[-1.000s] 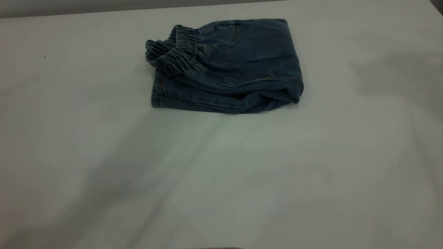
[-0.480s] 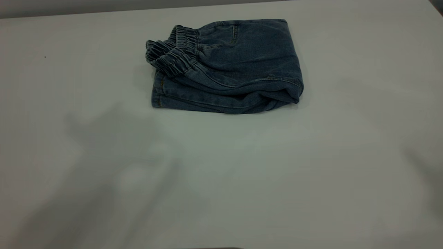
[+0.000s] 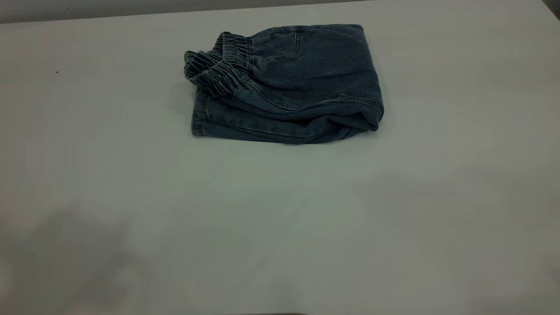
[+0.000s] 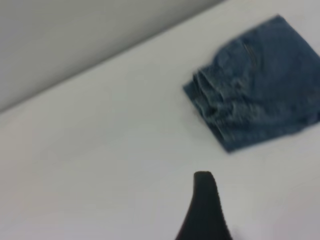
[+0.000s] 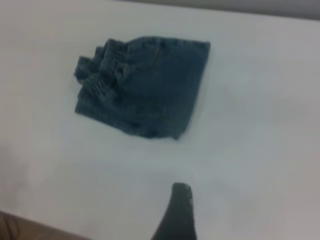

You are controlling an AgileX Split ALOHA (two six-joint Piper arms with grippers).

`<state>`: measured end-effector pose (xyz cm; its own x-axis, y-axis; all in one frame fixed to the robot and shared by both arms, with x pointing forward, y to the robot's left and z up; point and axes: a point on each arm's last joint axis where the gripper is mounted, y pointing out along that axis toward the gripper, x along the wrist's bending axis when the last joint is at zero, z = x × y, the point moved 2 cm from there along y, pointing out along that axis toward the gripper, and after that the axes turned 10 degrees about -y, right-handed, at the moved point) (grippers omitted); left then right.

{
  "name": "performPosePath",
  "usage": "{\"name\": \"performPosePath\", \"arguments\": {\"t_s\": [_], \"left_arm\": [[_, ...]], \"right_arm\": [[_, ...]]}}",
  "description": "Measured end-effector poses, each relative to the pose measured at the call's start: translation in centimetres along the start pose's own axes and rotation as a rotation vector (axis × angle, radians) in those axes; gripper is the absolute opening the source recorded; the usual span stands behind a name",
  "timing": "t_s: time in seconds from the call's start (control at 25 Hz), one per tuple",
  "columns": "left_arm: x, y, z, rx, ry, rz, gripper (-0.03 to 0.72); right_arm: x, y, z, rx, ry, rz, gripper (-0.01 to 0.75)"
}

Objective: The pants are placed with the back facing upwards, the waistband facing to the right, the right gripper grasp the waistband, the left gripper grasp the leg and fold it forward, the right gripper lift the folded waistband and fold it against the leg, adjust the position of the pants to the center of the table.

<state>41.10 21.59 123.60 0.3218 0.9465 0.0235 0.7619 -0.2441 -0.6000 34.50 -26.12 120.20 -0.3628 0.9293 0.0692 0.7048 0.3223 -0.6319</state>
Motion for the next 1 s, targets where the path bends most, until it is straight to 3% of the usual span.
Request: {"name": "performPosePath", "arguments": {"t_s": [0.2,0.52,0.8,1.0], "left_arm": [[0.5,-0.8,4.8,0.053,-0.005,0.025,0.516],[1.7,-3.0,12.3,0.046,-0.02,0.064,0.516],[0.8,-3.2,18.4,0.075,-0.015,0.214,0.516],[0.6,-2.3,21.7,0.101,0.006,0.249,0.516]], "right_arm": [[1.0,-1.3,3.9,-0.058,-0.01,0.011,0.591],[1.7,-1.4,8.7,-0.085,-0.02,0.016,0.591],[2.2,-1.4,11.8,-0.115,-0.053,0.019,0.591],[2.4,-0.6,14.5,-0.124,-0.069,0.021,0.591]]}}
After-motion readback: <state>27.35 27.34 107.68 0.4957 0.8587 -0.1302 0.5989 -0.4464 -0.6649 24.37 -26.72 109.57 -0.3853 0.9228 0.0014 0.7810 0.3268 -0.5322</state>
